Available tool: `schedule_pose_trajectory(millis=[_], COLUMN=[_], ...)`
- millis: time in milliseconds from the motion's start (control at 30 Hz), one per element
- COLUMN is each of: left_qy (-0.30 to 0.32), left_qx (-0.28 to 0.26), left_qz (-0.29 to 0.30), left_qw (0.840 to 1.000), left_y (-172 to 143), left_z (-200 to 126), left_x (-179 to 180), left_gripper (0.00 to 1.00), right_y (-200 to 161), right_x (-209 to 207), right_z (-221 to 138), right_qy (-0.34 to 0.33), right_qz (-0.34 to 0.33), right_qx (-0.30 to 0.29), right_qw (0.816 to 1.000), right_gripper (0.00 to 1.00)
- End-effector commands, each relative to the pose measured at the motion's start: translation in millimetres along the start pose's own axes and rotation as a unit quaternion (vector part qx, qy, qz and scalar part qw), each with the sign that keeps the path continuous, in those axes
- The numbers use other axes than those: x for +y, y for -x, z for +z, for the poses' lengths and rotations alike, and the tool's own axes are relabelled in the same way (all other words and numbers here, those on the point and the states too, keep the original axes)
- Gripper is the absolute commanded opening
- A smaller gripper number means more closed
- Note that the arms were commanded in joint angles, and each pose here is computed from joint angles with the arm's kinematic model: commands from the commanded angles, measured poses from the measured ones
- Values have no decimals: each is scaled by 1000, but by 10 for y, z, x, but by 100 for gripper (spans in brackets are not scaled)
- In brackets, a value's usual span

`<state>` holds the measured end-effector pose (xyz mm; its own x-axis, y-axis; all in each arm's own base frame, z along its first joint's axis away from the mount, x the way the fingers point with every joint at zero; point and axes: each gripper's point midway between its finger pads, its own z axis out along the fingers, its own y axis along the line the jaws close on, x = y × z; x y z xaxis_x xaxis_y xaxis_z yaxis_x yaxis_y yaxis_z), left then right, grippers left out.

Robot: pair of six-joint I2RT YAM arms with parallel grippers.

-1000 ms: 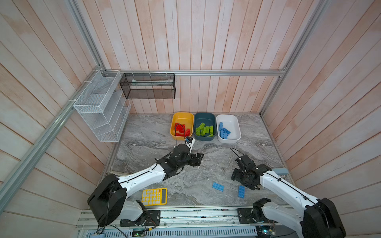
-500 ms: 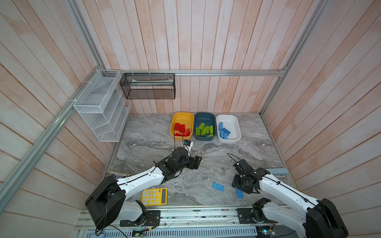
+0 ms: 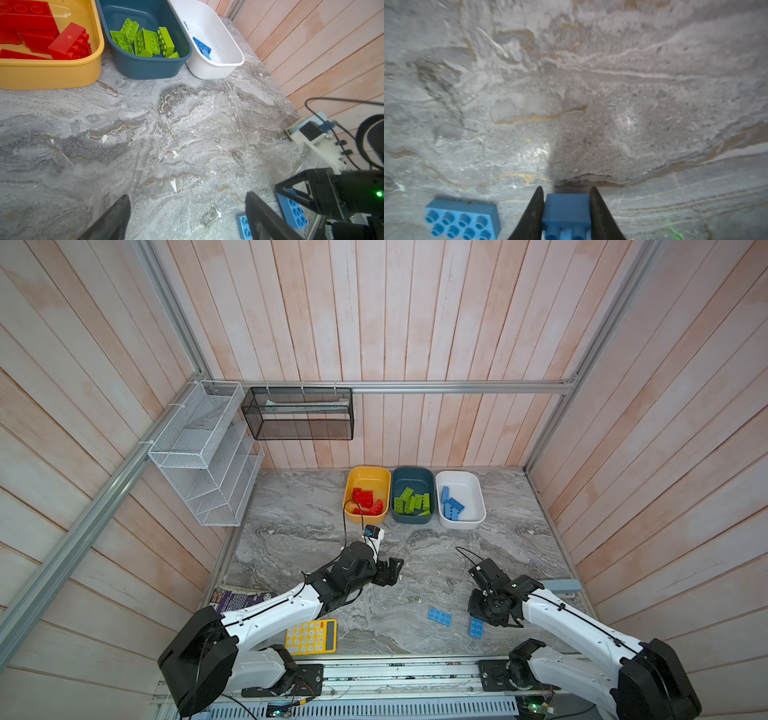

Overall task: Sort the legos into containers by color
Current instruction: Pick up the lego from the bottom-right of the table, then place the lego in the container.

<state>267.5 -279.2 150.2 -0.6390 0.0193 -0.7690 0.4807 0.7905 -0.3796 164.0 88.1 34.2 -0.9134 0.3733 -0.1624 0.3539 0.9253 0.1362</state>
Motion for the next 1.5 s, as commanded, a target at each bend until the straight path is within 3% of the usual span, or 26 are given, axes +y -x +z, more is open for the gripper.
schedule_pose_trajectory(millis=[0,333,667,967,1167,1233,1467], left_qy=[14,31,43,43,30,30,28], left_qx=[9,18,50,72,92,97,118], left_qz=[0,6,14,32,64,69,87], left_qw=[1000,999,998,996,993,992,989], left_y=[-91,-224,-460,-581,-714,-746,-812], left_z=[-49,-270,-304,-237,-177,-139,-26], left_x=[60,114,132,18,-209,-238,-377], left_gripper=[88,88,88,88,88,88,88], right_y=[343,1395,2782,3499,3734,3777,3812], right_x=[275,1150,1774,1943,1812,1765,1732], right_z=[-225,-761,-1231,-925,-600,-501,-401], right_qy=[18,100,169,163,152,146,143], right_qz=[-22,-61,-57,-52,-34,-32,-39], right_qx=[-51,-167,-261,-254,-243,-240,-235], right_qw=[998,979,949,952,957,959,961], right_gripper=[16,17,18,19,19,23,53])
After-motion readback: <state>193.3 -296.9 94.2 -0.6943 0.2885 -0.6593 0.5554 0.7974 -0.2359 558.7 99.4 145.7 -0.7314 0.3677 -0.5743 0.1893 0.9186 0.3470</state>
